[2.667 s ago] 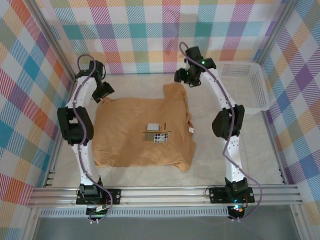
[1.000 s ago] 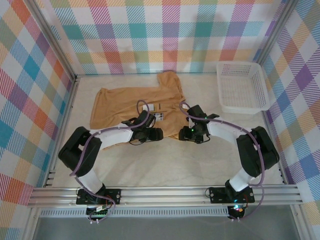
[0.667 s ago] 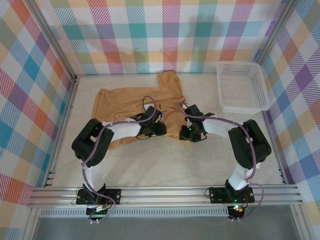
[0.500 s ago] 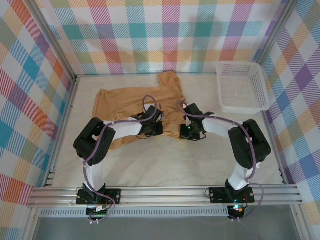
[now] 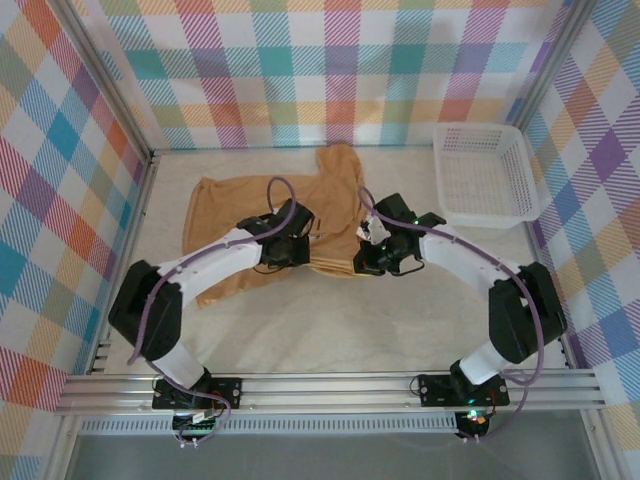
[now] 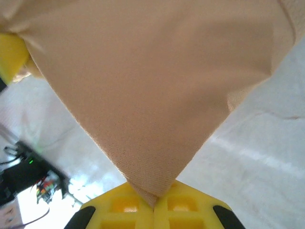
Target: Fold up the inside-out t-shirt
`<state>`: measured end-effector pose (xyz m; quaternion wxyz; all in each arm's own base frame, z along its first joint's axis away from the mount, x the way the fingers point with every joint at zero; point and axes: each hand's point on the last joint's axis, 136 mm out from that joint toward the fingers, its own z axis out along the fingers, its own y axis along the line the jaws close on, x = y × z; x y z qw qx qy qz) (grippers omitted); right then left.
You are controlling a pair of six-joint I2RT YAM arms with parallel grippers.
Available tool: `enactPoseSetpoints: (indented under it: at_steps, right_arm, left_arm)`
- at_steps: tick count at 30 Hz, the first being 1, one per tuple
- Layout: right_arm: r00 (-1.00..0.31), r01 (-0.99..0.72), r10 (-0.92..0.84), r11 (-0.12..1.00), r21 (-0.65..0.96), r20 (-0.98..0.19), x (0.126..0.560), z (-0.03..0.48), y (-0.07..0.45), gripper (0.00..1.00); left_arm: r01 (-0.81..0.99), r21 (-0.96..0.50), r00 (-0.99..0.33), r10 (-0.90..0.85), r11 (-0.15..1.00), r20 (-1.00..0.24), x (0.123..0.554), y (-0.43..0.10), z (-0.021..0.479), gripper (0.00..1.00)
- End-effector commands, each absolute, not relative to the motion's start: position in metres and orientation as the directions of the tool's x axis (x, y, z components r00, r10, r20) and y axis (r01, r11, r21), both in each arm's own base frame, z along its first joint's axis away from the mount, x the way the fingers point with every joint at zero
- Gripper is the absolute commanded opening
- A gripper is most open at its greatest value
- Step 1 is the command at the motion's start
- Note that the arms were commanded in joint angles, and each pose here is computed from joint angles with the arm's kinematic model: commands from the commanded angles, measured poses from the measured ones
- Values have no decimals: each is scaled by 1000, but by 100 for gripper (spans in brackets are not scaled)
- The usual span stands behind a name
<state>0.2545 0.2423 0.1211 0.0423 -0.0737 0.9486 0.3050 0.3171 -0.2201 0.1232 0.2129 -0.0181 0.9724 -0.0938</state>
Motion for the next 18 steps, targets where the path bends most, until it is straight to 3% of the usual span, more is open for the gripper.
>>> enactPoseSetpoints:
  at_steps: [1,6,13,16,18]
  right_arm:
    - [-983,-167,-178,808,566,-37,228,131,232,2]
    - [-985,-170,-127,794,584,-114,272,134,243,0]
    - [-997,-57,-21,828,558,-71,345,81,245,0]
    - [-999,-26,-11,828,561,-30,358,62,249,0]
    - [-999,-26,-6,806,591,-37,359,65,254,0]
  left_arm:
    - [34,-26,-900,20,999,-434,315,-190,149,0]
    - [47,-34,-923,30,998,-383,357,-206,128,0]
    - [-53,-53,-962,-66,997,-267,406,-206,70,0]
    - [-69,-85,-962,-88,994,-259,406,-208,76,25]
    - [-63,-126,-953,-97,990,-286,402,-209,92,34]
